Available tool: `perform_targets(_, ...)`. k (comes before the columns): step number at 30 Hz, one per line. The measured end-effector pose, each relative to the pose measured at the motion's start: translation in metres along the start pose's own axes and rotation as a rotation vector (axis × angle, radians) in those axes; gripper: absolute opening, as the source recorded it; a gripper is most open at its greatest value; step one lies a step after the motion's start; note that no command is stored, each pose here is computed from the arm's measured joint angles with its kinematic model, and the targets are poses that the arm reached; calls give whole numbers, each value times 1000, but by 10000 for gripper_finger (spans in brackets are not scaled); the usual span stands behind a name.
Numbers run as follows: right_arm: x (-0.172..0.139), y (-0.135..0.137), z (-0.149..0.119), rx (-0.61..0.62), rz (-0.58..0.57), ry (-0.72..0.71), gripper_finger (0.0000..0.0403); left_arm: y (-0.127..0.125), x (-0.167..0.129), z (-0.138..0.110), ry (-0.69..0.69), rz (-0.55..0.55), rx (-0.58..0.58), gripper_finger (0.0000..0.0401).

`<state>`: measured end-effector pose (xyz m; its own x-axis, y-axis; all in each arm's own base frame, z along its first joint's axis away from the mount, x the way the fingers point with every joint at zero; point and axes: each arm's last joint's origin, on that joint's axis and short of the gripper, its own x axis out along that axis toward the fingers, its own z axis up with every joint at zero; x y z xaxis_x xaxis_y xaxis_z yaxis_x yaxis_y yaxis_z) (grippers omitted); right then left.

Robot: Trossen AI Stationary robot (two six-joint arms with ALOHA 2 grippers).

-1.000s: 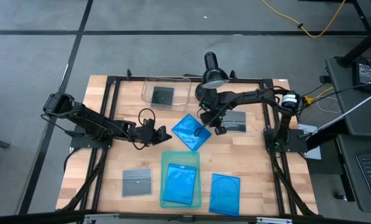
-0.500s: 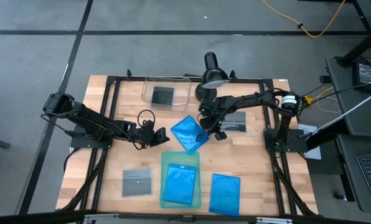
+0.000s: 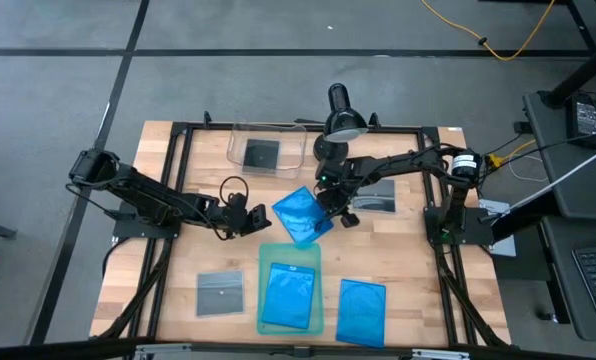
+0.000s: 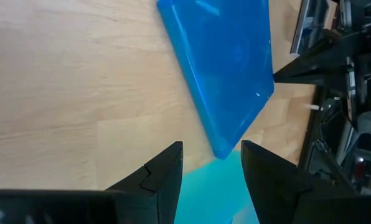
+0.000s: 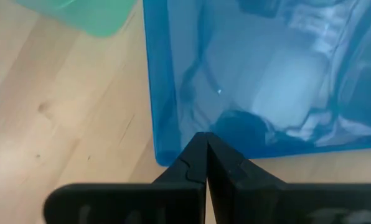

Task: Pick & place jewel cases by type
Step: Put the top blue CD case into the green bin

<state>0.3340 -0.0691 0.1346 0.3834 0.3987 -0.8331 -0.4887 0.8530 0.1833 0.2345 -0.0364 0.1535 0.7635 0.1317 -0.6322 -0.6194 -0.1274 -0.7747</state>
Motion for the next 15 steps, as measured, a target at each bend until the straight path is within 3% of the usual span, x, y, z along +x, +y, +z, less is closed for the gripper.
perform_targets(15,-21,-6,13,-11,1,66,5,0,0,0,-2,0,11,155)
